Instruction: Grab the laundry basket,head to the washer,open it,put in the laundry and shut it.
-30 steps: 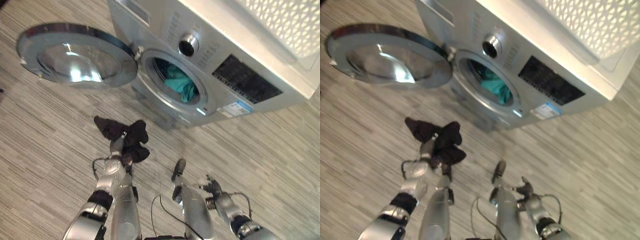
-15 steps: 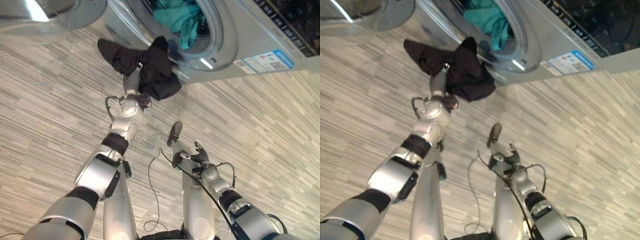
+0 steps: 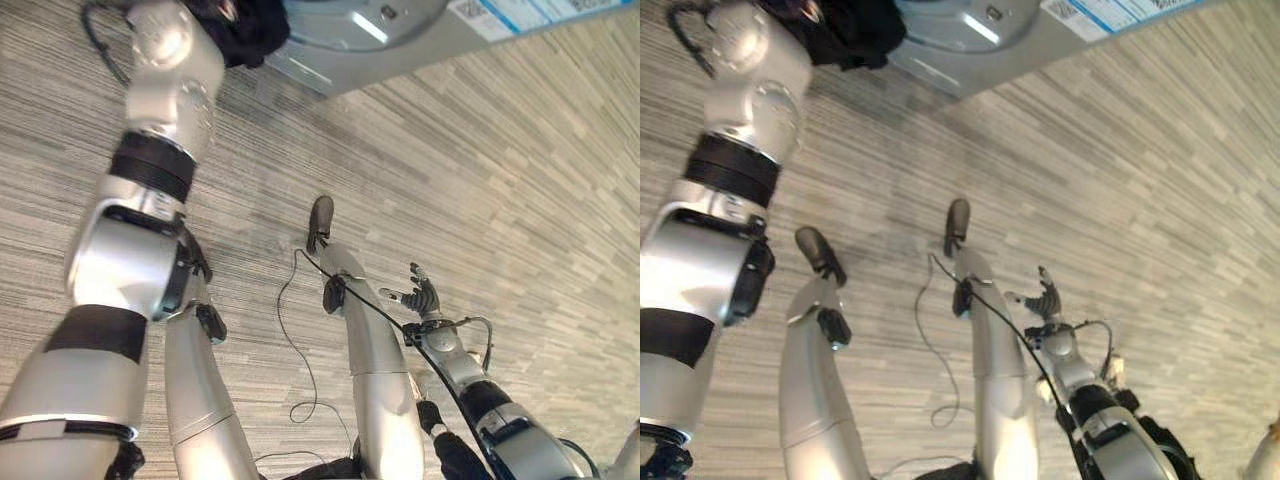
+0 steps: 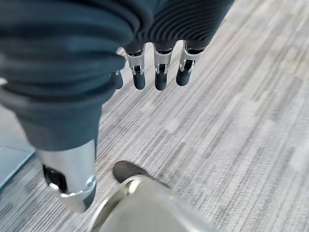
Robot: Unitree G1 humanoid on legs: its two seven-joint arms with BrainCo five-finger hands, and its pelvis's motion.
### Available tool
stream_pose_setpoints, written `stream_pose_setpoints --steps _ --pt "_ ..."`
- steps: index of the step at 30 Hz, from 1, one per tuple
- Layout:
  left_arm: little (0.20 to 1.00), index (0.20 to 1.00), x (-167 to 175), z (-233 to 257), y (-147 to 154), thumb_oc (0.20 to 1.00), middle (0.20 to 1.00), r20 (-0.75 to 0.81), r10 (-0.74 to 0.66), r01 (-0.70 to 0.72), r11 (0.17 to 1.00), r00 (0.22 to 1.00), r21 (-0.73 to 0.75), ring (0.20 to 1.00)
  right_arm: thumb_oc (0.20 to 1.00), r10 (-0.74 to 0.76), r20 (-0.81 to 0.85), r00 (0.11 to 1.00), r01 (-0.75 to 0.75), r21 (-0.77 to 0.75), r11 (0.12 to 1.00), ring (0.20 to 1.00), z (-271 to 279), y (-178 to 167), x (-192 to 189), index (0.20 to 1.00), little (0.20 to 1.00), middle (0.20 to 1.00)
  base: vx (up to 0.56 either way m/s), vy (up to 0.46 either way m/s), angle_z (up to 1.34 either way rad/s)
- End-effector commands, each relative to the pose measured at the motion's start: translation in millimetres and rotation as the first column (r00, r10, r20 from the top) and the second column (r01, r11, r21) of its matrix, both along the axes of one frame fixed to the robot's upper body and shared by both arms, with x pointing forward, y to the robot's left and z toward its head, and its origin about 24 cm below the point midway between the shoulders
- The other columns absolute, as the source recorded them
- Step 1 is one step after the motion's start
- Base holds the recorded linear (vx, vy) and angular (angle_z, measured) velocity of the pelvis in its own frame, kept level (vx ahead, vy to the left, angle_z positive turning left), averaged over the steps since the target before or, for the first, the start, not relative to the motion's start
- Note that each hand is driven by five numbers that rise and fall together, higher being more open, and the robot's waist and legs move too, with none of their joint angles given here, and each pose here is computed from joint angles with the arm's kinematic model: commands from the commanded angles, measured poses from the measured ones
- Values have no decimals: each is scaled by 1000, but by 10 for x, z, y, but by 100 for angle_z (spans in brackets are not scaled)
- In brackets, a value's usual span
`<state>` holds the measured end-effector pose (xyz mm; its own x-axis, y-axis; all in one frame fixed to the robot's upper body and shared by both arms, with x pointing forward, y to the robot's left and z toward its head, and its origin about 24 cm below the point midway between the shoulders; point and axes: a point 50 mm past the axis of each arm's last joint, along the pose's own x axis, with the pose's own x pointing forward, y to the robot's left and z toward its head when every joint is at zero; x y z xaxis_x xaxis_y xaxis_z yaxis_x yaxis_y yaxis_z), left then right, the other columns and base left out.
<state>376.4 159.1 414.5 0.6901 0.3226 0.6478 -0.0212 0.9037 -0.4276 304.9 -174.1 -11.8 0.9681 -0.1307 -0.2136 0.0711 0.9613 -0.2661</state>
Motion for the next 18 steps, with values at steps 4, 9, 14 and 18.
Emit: stream_pose_setpoints --steps 4,9,14,18 --pt "200 200 -84 137 -485 200 200 78 -114 112 993 990 22 200 1000 -74 -90 993 68 -70 995 1000 -281 -338 -407 1000 1000 1000 61 -67 -5" --pt "200 200 -156 208 -856 200 200 82 -225 217 972 971 95 200 1000 -111 -64 992 107 -72 992 1000 -213 -513 -483 1000 1000 1000 60 -57 -4" --pt "200 200 -369 130 -1342 200 200 134 -355 326 924 925 199 200 1000 -112 -50 992 107 -90 990 1000 -173 -566 -524 1000 1000 1000 29 -61 -2" --pt "200 200 -471 468 -1217 200 200 208 -267 215 947 941 239 200 1000 -82 23 996 84 -90 992 1000 -3 -583 -421 1000 1000 1000 20 -33 -1"
